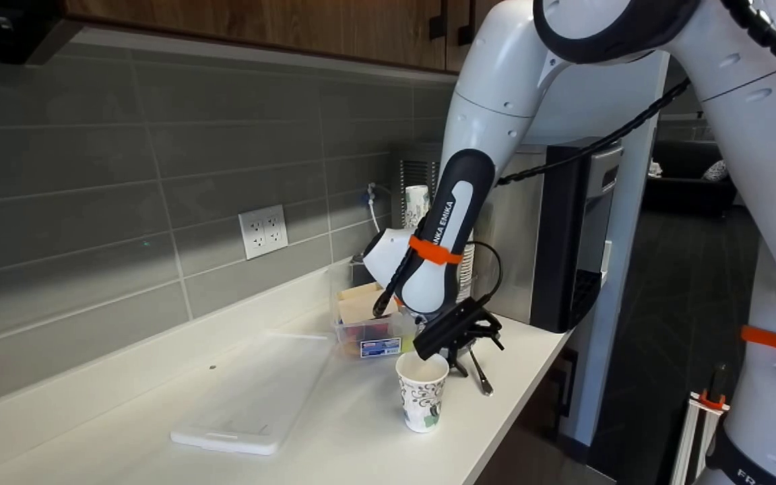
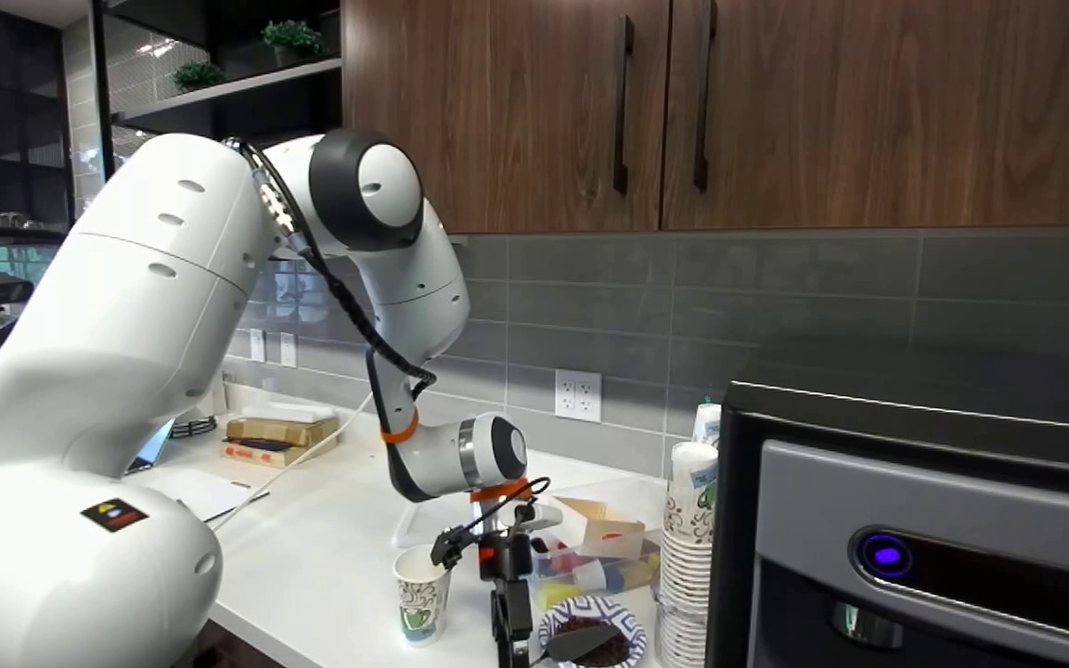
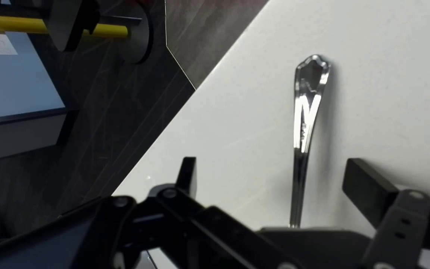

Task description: Use the metal utensil to steer what's in the bowl

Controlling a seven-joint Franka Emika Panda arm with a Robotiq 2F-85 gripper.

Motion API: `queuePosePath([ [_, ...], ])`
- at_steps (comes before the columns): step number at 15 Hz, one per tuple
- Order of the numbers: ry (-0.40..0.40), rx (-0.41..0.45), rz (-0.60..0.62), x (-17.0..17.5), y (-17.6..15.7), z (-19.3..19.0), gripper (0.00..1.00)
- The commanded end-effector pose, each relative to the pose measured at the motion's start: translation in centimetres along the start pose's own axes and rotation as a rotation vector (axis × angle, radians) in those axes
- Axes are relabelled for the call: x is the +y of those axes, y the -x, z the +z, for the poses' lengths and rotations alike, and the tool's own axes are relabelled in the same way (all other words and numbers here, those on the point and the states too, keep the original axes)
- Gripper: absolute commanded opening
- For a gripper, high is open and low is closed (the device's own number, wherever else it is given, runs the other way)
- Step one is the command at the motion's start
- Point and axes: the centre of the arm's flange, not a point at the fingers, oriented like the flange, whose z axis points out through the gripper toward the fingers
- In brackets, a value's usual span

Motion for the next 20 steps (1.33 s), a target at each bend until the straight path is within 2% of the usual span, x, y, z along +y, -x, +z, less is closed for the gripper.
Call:
queuePosePath([
  [1, 0.015, 0.002, 0.031, 1.7, -0.2, -0.2, 1.00],
  [7, 0.017, -0.029, 0.053, 2.3, -1.8, 0.9, 1.00],
  [16, 0.019, -0.061, 0.049, 2.2, -1.9, 1.4, 1.00],
  [17, 0.022, -0.062, 0.048, 2.1, -1.8, 1.4, 0.75],
  [18, 0.027, -0.064, 0.047, 2.0, -1.8, 1.5, 0.74],
  [20, 0.037, -0.067, 0.046, 2.1, -1.6, 1.7, 0.58],
])
